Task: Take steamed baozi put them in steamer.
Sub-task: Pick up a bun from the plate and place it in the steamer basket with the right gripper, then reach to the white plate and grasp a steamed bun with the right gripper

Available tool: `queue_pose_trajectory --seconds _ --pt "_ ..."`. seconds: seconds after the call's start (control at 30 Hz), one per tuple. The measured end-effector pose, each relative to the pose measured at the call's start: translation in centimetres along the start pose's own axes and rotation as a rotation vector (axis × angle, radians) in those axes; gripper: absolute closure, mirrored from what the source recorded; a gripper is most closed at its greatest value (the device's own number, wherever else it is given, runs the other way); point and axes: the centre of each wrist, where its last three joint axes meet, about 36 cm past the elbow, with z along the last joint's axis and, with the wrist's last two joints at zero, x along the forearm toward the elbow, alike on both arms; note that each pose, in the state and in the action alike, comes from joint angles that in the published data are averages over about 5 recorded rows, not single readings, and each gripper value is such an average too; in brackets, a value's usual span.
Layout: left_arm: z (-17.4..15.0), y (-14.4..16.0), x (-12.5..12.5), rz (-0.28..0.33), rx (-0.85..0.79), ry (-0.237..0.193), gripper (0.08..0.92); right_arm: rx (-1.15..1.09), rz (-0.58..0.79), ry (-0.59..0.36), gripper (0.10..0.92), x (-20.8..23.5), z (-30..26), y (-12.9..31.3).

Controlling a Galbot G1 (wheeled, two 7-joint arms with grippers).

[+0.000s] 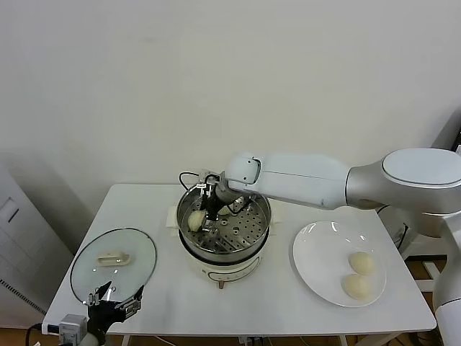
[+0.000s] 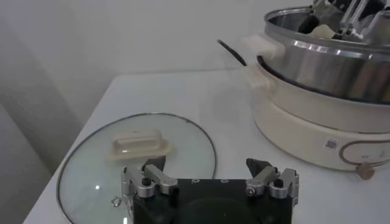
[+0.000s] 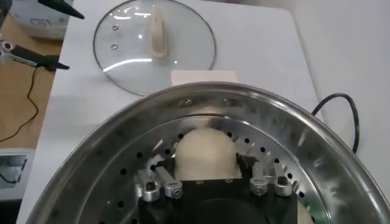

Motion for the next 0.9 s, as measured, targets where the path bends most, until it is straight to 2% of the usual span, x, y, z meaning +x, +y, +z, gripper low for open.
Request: queue_pose_trajectory --seconds 0.27,0.53,0.7,0.9 --pt "0.0 0.0 0.0 0.000 0.000 -0.005 0.177 0.042 0.000 0.044 0.200 8.8 3.3 -1.6" --pt "-0.4 -0.2 0.1 0.006 0.000 -0.016 0.177 0.061 -0.019 0.150 0.200 17.8 11.2 -0.5" --pt "-0.6 -0.2 0.2 0.008 0.001 -0.022 0.177 0.046 -0.047 0.208 0.200 20.6 17.4 1.7" --pt "-0.6 -0.3 0.2 0.008 0.002 -0.025 0.177 0.028 -0.073 0.252 0.200 22.0 23.8 4.5"
